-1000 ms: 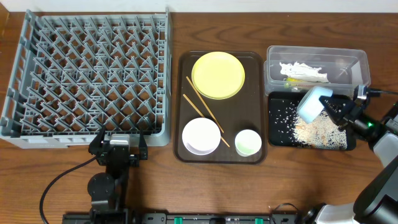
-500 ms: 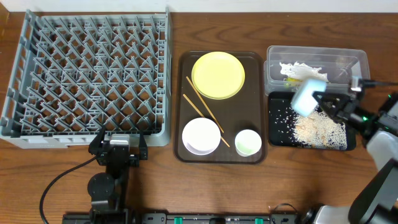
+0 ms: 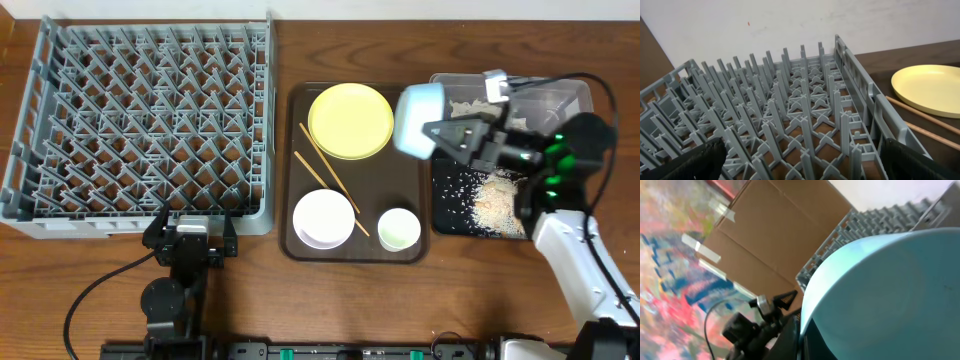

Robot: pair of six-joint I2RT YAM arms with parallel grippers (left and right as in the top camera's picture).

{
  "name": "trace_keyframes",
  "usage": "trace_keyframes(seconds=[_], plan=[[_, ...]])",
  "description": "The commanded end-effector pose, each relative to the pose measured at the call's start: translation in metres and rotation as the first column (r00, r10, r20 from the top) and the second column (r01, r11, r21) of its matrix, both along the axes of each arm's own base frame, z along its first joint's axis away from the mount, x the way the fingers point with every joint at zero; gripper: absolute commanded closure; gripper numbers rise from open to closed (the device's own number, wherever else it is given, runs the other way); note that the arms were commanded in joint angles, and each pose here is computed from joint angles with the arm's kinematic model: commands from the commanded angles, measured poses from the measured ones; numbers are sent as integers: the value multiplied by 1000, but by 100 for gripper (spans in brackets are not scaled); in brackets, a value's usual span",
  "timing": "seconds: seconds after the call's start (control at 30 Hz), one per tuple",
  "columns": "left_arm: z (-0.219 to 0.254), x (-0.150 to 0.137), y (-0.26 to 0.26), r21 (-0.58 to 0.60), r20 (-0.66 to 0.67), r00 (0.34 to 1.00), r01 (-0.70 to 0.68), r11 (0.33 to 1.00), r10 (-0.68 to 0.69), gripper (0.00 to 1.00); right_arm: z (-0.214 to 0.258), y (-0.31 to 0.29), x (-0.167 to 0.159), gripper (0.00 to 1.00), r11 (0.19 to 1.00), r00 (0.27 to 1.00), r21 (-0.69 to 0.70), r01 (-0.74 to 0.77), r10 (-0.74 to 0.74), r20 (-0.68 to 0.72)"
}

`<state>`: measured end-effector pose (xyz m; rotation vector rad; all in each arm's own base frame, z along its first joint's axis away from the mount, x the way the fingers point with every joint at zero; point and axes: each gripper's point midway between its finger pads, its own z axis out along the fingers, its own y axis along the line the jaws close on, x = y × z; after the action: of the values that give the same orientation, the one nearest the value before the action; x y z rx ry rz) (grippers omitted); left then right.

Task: Sort waste into correct bins and load items into the dishwasher
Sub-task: 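Return the empty blue bowl to the brown tray with right gripper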

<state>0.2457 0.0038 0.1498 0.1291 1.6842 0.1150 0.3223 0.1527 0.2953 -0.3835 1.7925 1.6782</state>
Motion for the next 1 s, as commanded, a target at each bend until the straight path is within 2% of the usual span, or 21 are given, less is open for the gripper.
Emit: trace_keyframes(seconds=[0.0,0.27,0.43,0.6,0.77,0.97], plan=[[-15,-1,-3,4,-47,999,20,1000,-19,1,7,19,19,99,996,995,31,78,-76,-62],[-15,-1,-3,4,-47,999,20,1000,-19,1,4,31,33,99,989,987,-12,147,-147,-59],[-15,-1,-3,4,-47,999,20,1000,-19,1,-17,48,39,99,972,978,-151,181,-194,-80],[-15,-1,-3,4,-47,999,20,1000,-19,1,-20,60,42,98,934,970,-282,220,-241,-42],[-15,-1,-3,4,-47,999,20,1000,-19,1,-21,65,42,99,841,958,-474,260,-287,17],[-15,-1,-3,4,-47,999,20,1000,-19,1,-37,69,42,99,652,948,-708,272,-308,80]])
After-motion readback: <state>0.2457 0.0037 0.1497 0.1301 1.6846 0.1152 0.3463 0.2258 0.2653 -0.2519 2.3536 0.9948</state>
